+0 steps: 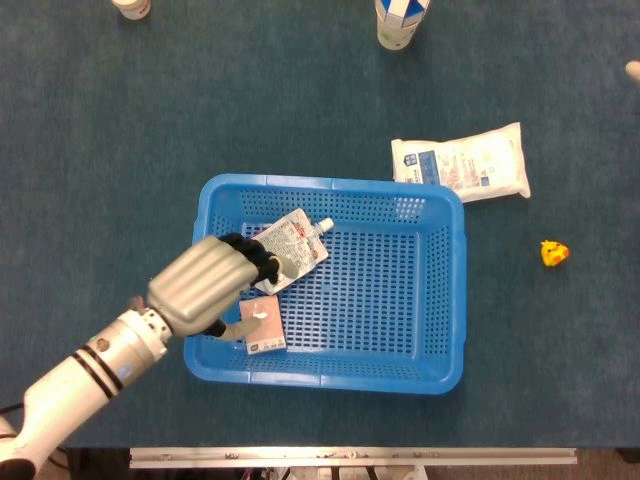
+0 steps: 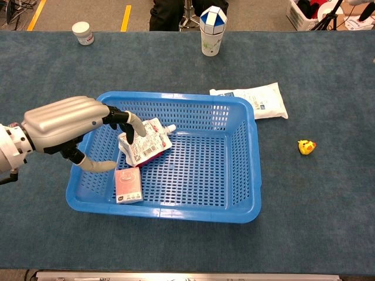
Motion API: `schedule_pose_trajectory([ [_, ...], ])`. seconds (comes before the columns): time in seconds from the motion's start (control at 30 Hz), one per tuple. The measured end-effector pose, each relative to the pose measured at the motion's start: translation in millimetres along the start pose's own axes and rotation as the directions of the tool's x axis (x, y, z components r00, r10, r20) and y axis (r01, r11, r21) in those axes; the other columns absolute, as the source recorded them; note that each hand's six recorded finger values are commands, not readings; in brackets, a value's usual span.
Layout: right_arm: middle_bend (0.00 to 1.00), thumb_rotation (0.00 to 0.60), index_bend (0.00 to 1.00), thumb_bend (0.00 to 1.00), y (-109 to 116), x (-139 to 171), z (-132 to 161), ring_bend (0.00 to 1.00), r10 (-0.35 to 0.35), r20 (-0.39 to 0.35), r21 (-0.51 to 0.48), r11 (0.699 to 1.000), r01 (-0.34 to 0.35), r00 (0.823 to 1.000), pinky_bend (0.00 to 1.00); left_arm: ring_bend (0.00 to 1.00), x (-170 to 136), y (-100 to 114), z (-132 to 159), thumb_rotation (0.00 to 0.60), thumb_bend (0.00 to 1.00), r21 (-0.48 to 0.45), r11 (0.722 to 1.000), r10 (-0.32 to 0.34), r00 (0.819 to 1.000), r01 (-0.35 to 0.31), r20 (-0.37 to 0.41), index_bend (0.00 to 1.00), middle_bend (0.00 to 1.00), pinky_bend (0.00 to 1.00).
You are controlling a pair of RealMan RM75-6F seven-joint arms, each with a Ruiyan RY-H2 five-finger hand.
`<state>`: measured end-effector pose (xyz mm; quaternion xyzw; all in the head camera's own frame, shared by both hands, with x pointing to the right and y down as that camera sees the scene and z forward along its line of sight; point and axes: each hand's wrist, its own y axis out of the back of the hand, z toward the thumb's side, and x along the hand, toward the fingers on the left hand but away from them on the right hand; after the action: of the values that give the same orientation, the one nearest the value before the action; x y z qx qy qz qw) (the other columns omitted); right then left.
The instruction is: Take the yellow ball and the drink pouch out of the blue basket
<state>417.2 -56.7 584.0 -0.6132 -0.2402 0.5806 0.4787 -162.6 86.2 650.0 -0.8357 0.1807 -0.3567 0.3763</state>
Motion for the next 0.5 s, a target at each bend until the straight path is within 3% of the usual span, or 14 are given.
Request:
schedule_pose_trajectory([
  [0.37,0.25,0.6,0.06,0.22,14,2,1,0.16,-0.036,-0.002,0.01,0.999,0.036,0.999,0.37,0.31,25,-22,-14,0.6,0.27,-0.042,0.996,-0.075,0.996,0.073,-0.046,0.19,0.33,0.36],
  [0.5,0.25,0.6,0.06,0.22,17,5,-1,0.16,-0.042,0.005,0.011,0.999,0.042,0.999,0.37,0.25,32,-26,-22,0.6,0.27,-0.06,0.995,-0.086,0.993,0.082,-0.08,0.14,0.28,0.36],
])
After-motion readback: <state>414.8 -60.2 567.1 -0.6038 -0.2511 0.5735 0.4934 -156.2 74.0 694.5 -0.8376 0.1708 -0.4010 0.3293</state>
